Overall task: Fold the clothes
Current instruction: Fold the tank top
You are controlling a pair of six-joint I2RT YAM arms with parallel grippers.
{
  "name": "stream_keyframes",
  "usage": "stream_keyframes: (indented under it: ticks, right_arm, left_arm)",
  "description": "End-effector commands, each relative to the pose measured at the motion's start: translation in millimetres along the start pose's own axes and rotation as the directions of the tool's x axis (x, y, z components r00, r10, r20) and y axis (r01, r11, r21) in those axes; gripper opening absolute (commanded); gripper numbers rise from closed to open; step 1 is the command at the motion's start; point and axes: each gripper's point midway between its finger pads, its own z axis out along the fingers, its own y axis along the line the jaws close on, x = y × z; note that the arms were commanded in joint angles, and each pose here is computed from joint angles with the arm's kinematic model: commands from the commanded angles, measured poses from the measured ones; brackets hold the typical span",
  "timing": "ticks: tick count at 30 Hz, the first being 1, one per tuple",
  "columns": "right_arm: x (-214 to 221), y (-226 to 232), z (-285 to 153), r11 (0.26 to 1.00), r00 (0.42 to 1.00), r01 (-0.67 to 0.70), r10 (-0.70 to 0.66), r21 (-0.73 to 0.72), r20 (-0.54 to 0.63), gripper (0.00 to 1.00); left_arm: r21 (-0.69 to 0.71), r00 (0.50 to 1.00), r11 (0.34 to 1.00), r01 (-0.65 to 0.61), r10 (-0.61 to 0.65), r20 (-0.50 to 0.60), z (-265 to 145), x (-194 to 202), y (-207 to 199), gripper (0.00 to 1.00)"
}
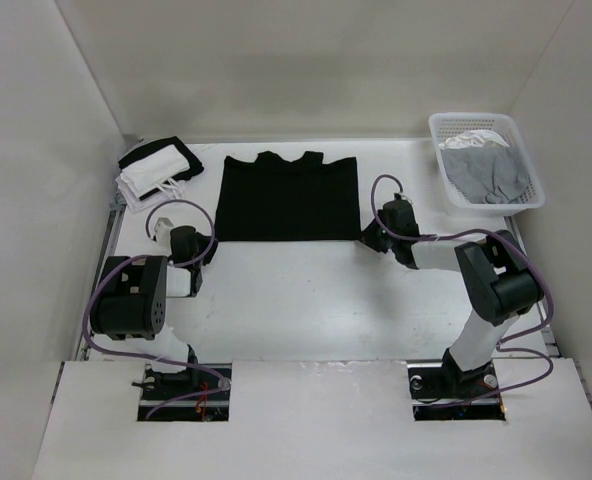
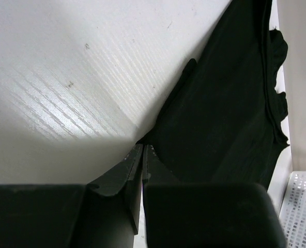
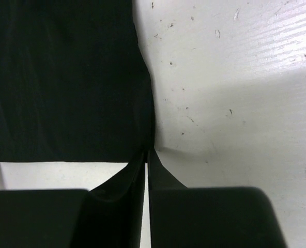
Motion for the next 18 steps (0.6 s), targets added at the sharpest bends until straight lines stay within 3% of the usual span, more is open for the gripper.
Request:
stream_keyframes:
  ticks: [1,12,18]
  right_arm:
    - [-21.1,13.5,-5.5,0.999,0.997,0.003,0.001,-0.039,0.082,0.05]
    - [-41.5,38.6,-64.6,0.994,0.979,0.066,-0.048,-0.084,0.198,0.01]
    - [-39.3,72.7,-141.9,0.974,0.958,0.15,-0.102,-0.167,0.269,0.01]
  left_arm:
    - [0.073,0.998,0.997,0.005,-0.009,0.056,-10.9,-17.4,-19.9,0.0]
    - [0.239,0.98,0.967,-0.091,0.045,0.193,-93.6,-55.9,-78.1,0.0]
    - [0.367,0.967,0.921,-0.133,0.039,0.253,-168.0,-78.7,-117.2,0.0]
